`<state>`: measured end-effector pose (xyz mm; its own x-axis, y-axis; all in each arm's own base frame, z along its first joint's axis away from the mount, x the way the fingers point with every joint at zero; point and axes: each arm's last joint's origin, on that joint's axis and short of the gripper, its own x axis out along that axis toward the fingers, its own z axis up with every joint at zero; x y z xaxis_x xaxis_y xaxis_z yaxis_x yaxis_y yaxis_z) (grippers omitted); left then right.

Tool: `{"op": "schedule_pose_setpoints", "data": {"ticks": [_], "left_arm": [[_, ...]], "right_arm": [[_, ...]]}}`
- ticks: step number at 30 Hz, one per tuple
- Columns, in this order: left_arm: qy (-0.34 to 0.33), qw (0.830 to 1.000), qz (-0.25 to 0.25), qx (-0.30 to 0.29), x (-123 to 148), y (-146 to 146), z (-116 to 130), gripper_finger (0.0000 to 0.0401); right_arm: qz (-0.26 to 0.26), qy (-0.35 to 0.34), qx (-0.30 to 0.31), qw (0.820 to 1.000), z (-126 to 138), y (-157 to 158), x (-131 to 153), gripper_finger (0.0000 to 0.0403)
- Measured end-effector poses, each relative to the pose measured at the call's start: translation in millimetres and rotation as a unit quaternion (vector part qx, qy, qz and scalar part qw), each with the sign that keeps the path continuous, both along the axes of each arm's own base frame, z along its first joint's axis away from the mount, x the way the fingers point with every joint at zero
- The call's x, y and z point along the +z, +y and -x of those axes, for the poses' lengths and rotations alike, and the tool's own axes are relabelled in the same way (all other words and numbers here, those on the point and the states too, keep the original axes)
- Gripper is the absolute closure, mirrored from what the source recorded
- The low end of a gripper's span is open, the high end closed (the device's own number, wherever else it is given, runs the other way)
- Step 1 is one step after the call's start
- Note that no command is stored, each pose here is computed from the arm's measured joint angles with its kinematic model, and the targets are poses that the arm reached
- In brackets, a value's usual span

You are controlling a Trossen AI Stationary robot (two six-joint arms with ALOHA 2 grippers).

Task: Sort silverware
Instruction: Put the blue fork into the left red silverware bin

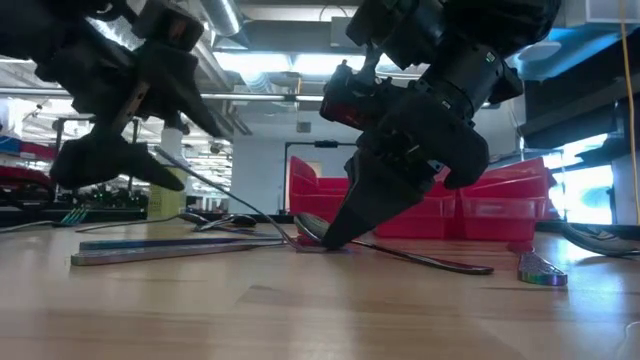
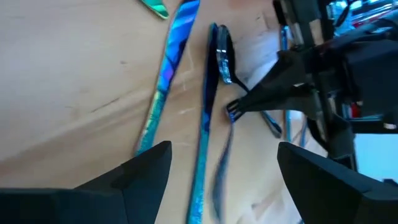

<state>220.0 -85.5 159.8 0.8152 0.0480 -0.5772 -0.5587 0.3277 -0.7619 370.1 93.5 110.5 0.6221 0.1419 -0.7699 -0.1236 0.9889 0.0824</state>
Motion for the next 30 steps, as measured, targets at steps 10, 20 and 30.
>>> {"op": "schedule_pose_setpoints", "data": {"ticks": [10,20,30], "left_arm": [[-0.008,0.999,0.030,0.011,0.6,-11.6,4.8,0.0120],[-0.012,0.998,0.049,0.026,-3.9,-16.1,3.1,0.0120],[-0.005,0.997,0.070,0.037,-16.1,-19.9,-3.0,0.0126]], "right_arm": [[0.000,0.000,0.000,1.000,0.0,0.0,0.0,0.0403],[0.002,0.000,0.001,1.000,0.0,0.0,0.0,0.0403],[0.005,-0.001,0.004,1.000,0.0,0.0,0.0,0.0403]]}}
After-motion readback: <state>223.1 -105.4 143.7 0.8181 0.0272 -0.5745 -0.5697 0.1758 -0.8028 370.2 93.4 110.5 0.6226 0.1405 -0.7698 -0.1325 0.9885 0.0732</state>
